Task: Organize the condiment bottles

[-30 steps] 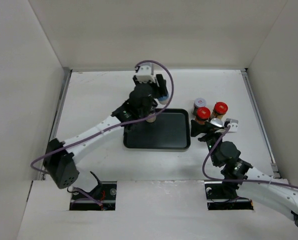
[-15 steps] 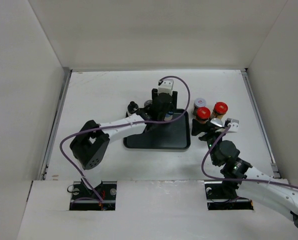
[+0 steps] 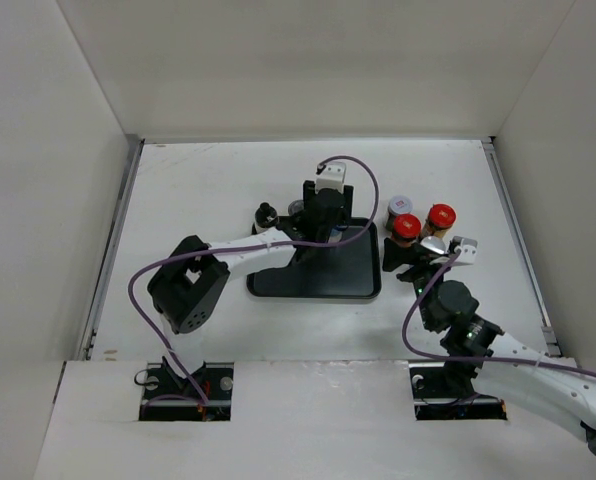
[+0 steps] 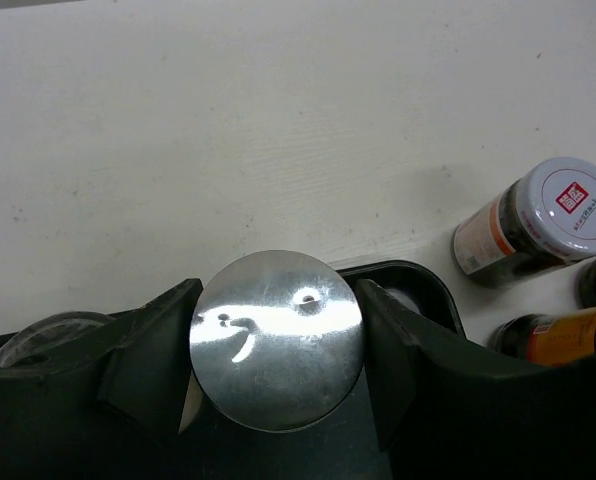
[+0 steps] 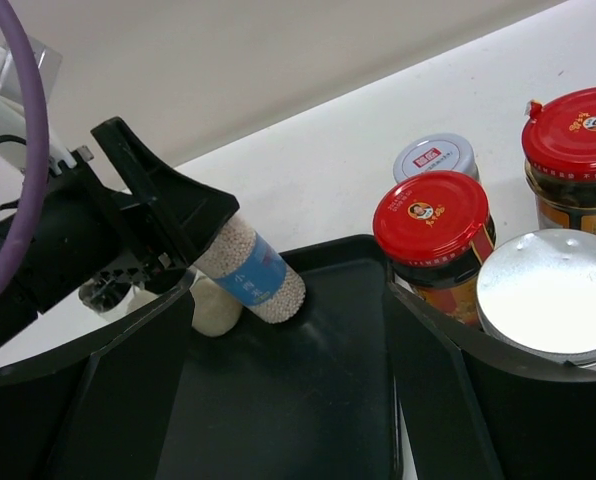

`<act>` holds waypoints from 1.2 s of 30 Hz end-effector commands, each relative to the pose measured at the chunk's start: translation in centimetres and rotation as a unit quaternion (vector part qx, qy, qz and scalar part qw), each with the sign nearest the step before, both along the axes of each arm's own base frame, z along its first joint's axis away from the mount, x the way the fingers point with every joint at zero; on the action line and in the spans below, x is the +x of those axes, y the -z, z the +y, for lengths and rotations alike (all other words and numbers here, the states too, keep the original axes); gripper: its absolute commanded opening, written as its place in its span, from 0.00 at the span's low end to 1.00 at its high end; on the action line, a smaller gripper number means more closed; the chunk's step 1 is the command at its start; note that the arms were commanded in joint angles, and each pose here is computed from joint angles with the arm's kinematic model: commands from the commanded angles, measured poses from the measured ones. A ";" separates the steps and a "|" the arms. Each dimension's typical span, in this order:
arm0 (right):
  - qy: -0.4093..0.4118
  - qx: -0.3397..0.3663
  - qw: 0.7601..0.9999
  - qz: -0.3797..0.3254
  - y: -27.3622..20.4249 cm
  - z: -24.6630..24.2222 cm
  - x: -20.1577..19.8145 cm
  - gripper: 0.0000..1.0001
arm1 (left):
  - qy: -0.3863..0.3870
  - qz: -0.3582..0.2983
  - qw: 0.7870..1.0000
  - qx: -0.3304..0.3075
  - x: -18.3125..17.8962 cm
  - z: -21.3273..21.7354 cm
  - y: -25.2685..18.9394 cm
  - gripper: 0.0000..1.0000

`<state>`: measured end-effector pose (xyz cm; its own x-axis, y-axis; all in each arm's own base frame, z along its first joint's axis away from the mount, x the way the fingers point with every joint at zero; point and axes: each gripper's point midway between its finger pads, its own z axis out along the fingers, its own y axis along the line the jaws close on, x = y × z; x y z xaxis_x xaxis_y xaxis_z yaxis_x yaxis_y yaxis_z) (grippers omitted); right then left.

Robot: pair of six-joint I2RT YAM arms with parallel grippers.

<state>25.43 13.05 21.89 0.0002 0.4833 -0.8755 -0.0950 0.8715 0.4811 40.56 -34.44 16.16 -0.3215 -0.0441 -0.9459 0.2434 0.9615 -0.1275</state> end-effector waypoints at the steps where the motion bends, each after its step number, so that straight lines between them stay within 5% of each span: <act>1: 0.006 0.015 1.000 -0.008 -0.4 -0.2 0.0 0.82 | -0.008 -0.045 0.998 -0.043 0.8 -0.4 -3.3 0.41; 16: 0.023 0.015 1.000 -0.010 -1.1 -1.2 -0.2 0.78 | -0.007 -0.057 0.997 -0.044 0.2 -0.3 -4.6 0.90; 19: 0.019 0.014 1.000 -0.010 -1.6 -1.1 -0.4 0.66 | -0.002 -0.072 0.995 -0.064 -0.1 -0.3 -6.8 0.94; 23: 0.011 -0.003 1.000 -0.002 -2.9 -0.8 -0.4 0.36 | 0.021 -0.131 0.982 -0.137 -1.7 -0.9 -13.6 0.96; 26: 0.005 -0.031 0.999 0.014 -3.5 -0.1 0.0 0.25 | 0.041 -0.176 0.964 -0.196 -3.6 -0.7 -18.9 0.93; 29: -0.004 -0.065 0.997 0.035 -4.1 0.7 0.4 0.22 | 0.043 -0.211 0.947 -0.240 -5.8 1.2 -22.4 0.67; 32: -0.008 -0.089 0.995 0.054 -4.5 1.2 0.6 0.20 | 0.021 -0.217 0.943 -0.252 -7.3 4.8 -22.1 0.44; 36: -0.007 -0.126 0.988 0.094 -4.4 0.9 0.9 0.18 | -0.029 -0.201 0.947 -0.247 -9.6 10.8 -17.7 0.31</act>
<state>26.52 14.29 26.00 -0.1186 0.3130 -0.9423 -0.0409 0.9467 0.3196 31.50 -26.86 37.27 0.0758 -0.5166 -0.8529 0.3968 0.8003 -0.4495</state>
